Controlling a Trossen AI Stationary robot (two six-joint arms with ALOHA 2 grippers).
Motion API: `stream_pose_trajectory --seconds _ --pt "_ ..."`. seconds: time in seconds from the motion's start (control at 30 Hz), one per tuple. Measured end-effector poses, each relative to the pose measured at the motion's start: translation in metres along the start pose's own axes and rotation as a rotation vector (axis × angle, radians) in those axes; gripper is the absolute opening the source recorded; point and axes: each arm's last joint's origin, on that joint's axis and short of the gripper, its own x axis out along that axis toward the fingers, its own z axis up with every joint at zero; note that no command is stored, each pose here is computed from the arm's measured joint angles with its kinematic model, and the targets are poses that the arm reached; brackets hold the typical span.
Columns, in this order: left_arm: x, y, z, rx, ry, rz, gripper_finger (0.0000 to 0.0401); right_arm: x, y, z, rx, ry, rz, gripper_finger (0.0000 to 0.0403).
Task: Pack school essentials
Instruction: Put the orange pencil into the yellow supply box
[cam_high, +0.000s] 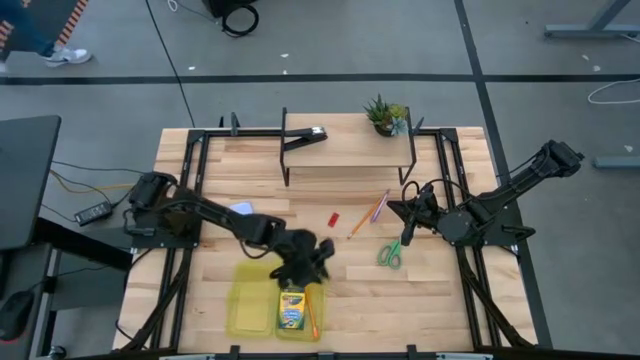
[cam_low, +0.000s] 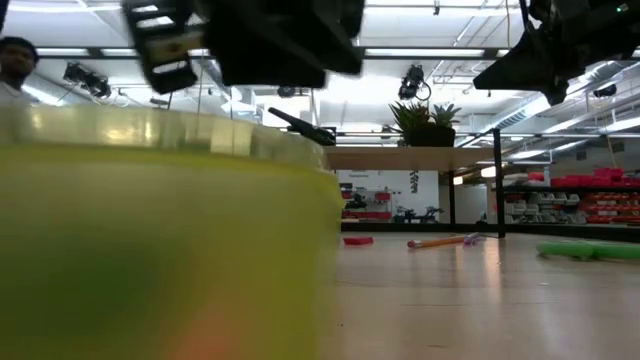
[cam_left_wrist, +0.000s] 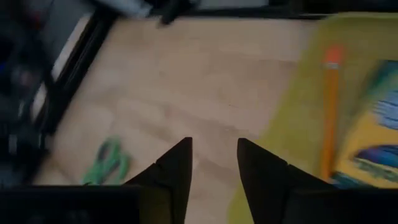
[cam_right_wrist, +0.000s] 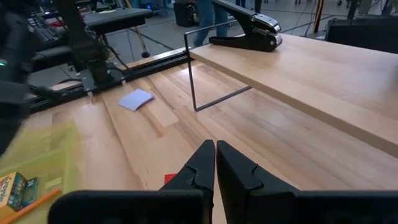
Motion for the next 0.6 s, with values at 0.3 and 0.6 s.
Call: stream_pose_trajectory --seconds 0.3,0.6 --pt "0.046 0.017 -0.03 -0.46 0.17 0.262 0.0105 0.0 0.0 0.001 -0.01 -0.006 0.002 0.0023" --pt "0.071 0.05 -0.061 -0.96 0.284 0.483 0.011 0.0 0.0 0.001 -0.022 -0.008 0.0 0.0023"
